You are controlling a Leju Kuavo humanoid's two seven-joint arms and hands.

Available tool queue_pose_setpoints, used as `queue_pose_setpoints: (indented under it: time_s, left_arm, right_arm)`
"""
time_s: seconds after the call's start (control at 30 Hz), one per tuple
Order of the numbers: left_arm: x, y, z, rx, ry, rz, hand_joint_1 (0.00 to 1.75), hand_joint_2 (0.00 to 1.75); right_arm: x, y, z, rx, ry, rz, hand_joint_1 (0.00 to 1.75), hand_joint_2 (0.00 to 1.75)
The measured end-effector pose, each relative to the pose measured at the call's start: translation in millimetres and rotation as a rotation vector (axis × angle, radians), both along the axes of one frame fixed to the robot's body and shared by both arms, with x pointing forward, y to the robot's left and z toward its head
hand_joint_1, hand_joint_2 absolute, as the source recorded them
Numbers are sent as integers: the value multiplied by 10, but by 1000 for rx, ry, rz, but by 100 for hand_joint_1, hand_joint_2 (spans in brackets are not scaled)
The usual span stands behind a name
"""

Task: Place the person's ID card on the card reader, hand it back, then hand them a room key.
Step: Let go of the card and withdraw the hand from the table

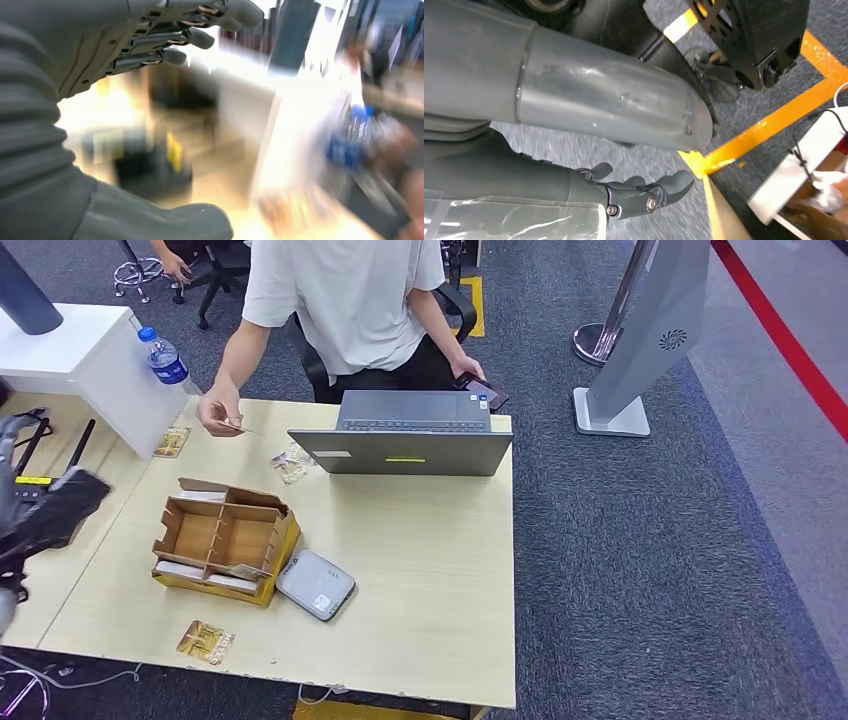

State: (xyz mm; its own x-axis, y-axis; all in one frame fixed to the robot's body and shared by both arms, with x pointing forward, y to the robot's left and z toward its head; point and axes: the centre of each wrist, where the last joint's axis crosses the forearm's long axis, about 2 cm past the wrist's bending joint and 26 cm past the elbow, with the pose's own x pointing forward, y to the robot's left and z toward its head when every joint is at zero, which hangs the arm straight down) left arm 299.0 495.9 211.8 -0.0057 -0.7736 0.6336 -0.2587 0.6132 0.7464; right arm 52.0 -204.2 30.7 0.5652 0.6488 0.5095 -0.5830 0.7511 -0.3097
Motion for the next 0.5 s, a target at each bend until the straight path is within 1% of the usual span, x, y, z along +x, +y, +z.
queue_pose_setpoints:
  time_s: [0.07,0.13,0.17,0.23,0.27,0.33,0.4,0.47,0.5]
  left_arm:
    - [-357,525,34,-204,21,-5,0,87]
    - [-758,1030,110,-297,32,58,0,175]
    - [-987,1273,130,-330,39,115,0,175]
    - [-1469,1649,72,-403,31,270,0,175]
    - [-1698,1768,-12,-442,18,363,0,175]
    - [-2057,1874,-233,-505,3,528,0,175]
    - [-2310,1867,-510,-564,14,651,0,175]
    - [-2526,1764,-893,-653,43,759,0,175]
    - [-2622,1676,-1108,-706,66,805,0,175]
  right_arm:
    - [-67,-19,-11,12,10,-45,0,0]
    - [-142,-42,-20,22,19,-90,0,0]
    - [-184,-54,-23,27,25,-106,0,0]
    - [-265,-87,-29,38,39,-119,0,0]
    - [-297,-106,-29,43,44,-117,0,0]
    - [-335,-144,-28,49,51,-113,0,0]
    - [-353,-183,-25,54,57,-113,0,87]
    - [-359,-229,-21,60,63,-116,0,175]
    - [-360,-249,-18,64,65,-117,0,175]
